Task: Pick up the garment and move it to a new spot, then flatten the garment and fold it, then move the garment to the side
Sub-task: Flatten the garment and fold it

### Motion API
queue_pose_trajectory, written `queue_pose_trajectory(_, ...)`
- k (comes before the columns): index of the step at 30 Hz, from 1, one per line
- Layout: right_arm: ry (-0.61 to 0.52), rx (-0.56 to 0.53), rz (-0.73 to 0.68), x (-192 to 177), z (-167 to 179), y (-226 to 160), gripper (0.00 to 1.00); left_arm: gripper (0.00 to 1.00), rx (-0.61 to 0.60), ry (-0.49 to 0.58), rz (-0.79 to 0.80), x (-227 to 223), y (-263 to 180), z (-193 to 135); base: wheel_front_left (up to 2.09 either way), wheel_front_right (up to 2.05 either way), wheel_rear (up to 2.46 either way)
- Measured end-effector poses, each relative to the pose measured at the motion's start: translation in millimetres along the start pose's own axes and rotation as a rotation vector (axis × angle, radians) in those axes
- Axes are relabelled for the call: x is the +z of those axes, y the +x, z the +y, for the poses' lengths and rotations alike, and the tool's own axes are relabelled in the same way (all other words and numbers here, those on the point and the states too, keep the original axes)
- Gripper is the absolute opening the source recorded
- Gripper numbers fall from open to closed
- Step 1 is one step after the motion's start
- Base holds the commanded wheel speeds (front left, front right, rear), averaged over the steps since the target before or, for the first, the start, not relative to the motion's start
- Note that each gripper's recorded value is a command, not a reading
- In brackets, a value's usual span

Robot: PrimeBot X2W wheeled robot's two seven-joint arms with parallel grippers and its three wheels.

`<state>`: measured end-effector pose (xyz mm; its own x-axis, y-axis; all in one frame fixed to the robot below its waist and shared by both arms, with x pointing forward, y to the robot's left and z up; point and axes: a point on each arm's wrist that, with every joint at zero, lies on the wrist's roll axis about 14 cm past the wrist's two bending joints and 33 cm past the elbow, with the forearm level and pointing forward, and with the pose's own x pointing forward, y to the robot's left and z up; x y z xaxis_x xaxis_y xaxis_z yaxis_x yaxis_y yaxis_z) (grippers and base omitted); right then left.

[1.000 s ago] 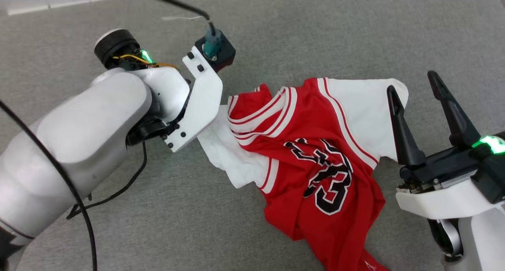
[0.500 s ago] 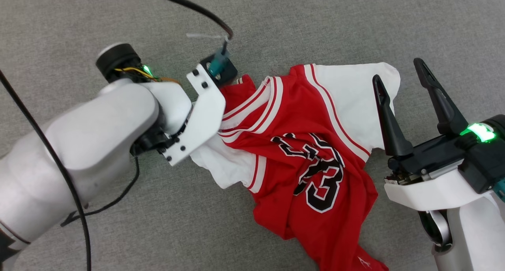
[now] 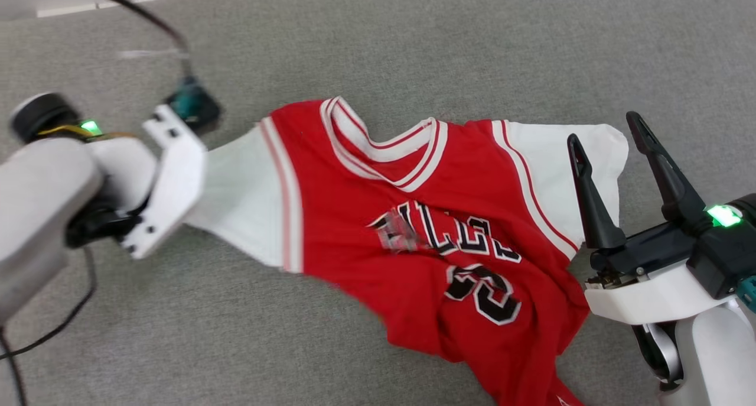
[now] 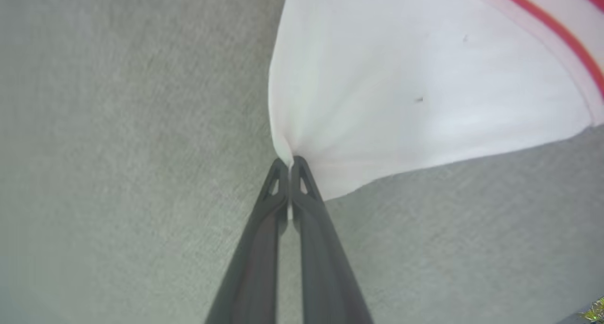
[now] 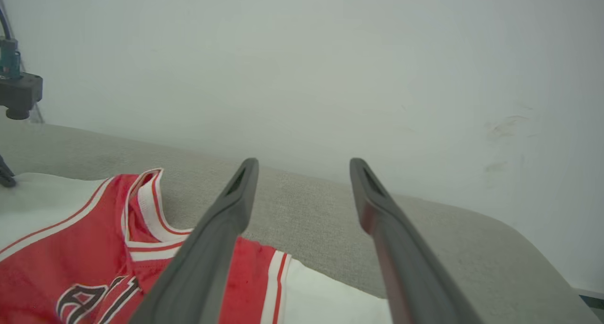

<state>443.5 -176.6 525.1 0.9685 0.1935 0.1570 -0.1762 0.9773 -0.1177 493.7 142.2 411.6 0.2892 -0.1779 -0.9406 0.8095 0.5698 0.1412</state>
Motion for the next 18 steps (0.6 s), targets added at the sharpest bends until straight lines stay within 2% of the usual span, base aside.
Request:
queue_pose_trajectory(4, 0.0, 0.012, 0.002, -0.2, 3.1, -0.8, 1.0, 0.0, 0.052, -0.128, 0.08, -51.0, -5.4, 27.1, 0.0, 0.0, 0.0)
queue_pose_trajectory(8, -0.001, 0.013, 0.014, -3.8, 2.8, -1.8, 1.0, 0.0, 0.04, -0.227, 0.117, -82.1, 7.1, 25.8, 0.0, 0.0, 0.0)
queue_pose_trajectory(9, 0.0, 0.015, 0.017, -4.5, 3.3, -2.1, 1.0, 0.2, 0.045, -0.242, 0.108, -83.0, 8.8, 26.2, 0.0, 0.0, 0.0)
queue_pose_trajectory(10, 0.0, 0.017, 0.02, -5.2, 3.9, -2.6, 1.0, 1.0, 0.052, -0.253, 0.097, -82.6, 9.9, 27.3, 0.0, 0.0, 0.0)
queue_pose_trajectory(18, -0.008, 0.04, -0.009, 8.1, 8.8, -4.4, 1.0, 1.0, 0.155, -0.278, -0.072, -47.8, -31.6, 56.5, 0.0, 0.0, 0.0)
